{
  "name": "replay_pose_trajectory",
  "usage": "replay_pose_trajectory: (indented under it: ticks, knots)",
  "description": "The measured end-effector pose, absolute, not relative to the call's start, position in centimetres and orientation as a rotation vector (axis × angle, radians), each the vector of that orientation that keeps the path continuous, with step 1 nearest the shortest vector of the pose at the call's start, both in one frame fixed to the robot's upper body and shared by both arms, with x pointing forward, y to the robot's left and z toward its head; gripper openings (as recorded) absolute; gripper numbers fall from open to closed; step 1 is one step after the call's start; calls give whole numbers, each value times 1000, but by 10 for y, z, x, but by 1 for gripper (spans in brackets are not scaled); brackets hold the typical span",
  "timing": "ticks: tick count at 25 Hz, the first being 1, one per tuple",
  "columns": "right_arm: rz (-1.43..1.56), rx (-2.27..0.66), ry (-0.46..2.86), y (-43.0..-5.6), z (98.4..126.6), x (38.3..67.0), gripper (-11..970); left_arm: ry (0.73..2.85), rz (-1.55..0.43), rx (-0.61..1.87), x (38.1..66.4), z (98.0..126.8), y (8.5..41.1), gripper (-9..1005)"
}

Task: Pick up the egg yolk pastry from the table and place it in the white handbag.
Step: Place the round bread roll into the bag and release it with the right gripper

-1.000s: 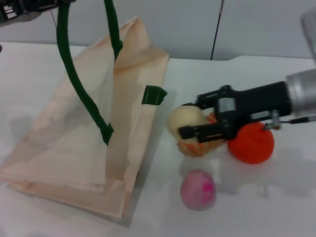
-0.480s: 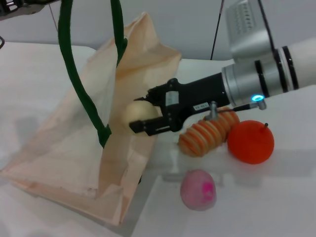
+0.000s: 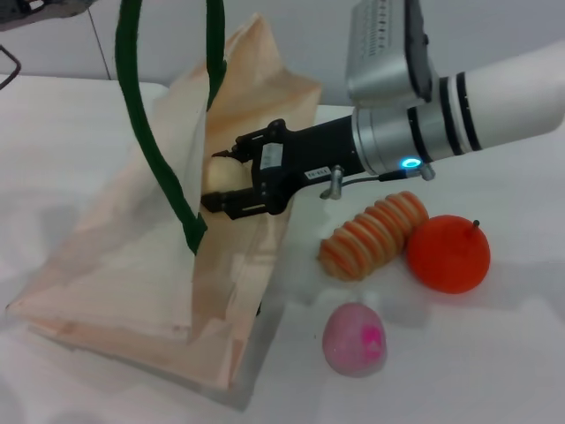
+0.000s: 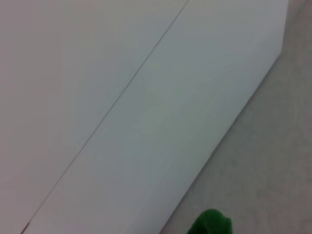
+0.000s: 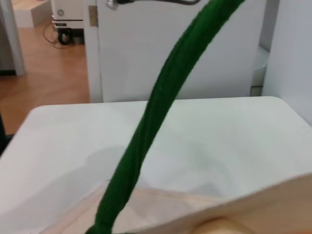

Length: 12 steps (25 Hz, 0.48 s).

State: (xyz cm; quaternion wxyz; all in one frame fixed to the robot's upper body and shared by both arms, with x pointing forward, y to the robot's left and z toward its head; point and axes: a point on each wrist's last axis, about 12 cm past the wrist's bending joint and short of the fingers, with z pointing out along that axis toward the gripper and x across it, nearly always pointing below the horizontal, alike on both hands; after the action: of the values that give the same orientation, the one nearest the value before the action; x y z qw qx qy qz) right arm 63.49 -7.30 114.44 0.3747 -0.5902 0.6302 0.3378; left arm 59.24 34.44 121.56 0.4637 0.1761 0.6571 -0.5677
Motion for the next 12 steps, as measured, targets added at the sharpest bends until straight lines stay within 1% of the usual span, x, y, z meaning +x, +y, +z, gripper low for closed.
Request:
replay_pose_trajectory:
  ticks: [12]
  knots:
    - [882, -1540, 1538, -48, 1146, 625, 585, 1617, -1398, 458, 597, 1219, 339, 216]
